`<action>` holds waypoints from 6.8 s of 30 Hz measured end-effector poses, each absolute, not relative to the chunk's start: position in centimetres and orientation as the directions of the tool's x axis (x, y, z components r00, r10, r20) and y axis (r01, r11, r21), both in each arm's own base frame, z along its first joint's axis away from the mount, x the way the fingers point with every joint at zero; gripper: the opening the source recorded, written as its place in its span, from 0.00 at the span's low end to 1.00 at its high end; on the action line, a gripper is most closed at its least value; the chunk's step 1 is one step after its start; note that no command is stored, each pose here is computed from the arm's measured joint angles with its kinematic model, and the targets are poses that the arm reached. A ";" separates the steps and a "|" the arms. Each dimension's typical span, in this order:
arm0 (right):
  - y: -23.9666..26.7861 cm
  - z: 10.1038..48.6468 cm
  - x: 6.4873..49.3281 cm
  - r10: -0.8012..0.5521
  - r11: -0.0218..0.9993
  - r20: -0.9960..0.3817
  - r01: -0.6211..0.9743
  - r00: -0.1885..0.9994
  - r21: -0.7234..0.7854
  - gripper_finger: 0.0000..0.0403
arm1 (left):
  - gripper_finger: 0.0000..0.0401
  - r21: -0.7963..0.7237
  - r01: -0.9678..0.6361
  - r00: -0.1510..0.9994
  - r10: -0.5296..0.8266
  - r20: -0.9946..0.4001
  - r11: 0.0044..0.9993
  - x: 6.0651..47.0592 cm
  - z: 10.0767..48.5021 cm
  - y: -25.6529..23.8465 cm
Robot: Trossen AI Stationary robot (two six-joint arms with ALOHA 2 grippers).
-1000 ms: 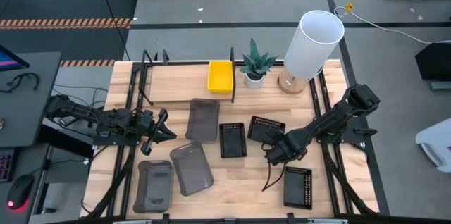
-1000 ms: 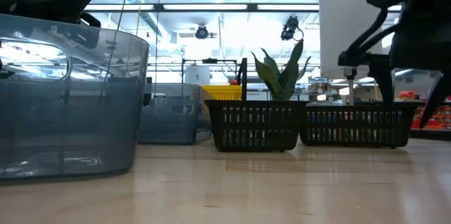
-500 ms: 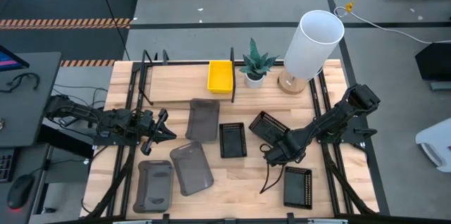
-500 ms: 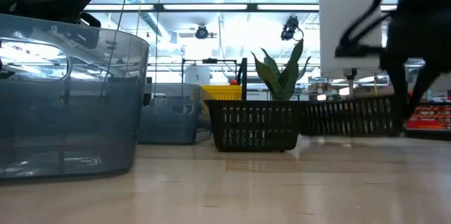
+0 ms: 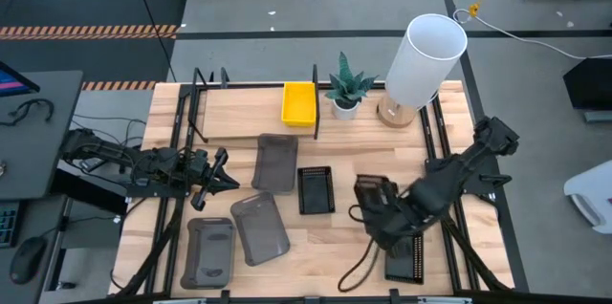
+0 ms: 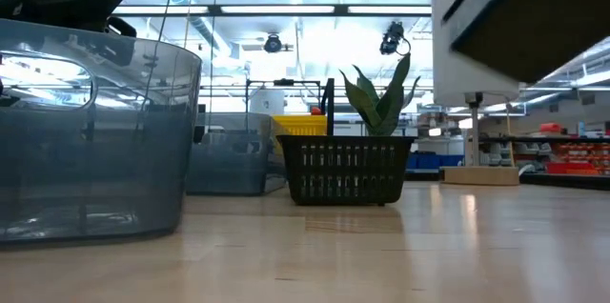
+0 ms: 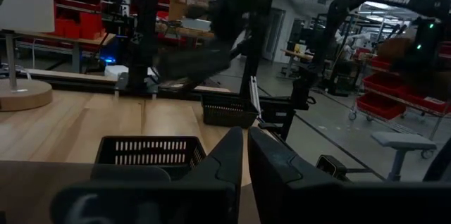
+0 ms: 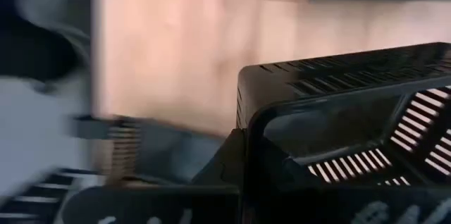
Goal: Stack baskets on shelf by color
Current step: Stack the top right black bin on top of the bottom black bin, then stack the left black bin on top of the right black bin
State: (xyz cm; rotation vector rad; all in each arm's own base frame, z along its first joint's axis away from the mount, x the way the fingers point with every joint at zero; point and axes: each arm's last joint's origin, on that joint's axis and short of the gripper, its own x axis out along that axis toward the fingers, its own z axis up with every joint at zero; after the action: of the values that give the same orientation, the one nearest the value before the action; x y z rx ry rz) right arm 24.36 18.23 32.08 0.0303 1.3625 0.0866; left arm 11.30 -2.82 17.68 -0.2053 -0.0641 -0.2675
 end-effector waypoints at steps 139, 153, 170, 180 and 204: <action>15.5 22.4 35.8 -0.129 0.991 -0.848 0.053 0.515 -0.119 0.54 | 0.09 -0.193 0.269 0.963 -0.256 0.090 0.944 11.3 17.7 -2.8; 13.5 17.1 36.4 -0.095 0.993 -0.724 0.020 0.683 -0.112 0.51 | 0.07 -0.193 0.268 0.963 -0.255 0.090 0.944 11.3 17.7 -2.8; 12.8 14.5 35.1 -0.094 0.992 -0.731 0.002 0.676 -0.126 0.29 | 0.07 -0.193 0.268 0.963 -0.255 0.090 0.944 11.3 17.7 -2.8; 12.8 14.7 34.9 -0.095 0.991 -0.769 -0.012 0.632 -0.133 0.03 | 0.10 -0.193 0.268 0.963 -0.255 0.090 0.944 11.3 17.7 -2.8; 19.3 25.6 29.4 -0.399 0.886 -0.875 0.361 0.275 -0.290 0.02 | 0.09 -0.193 0.268 0.963 -0.255 0.090 0.944 11.3 17.7 -2.8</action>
State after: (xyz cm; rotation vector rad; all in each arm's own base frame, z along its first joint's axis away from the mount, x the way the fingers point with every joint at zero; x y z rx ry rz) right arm 29.40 19.31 25.56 -0.0364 1.1865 -0.5108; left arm 11.30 -2.82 17.69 -0.2057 -0.0644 -0.2672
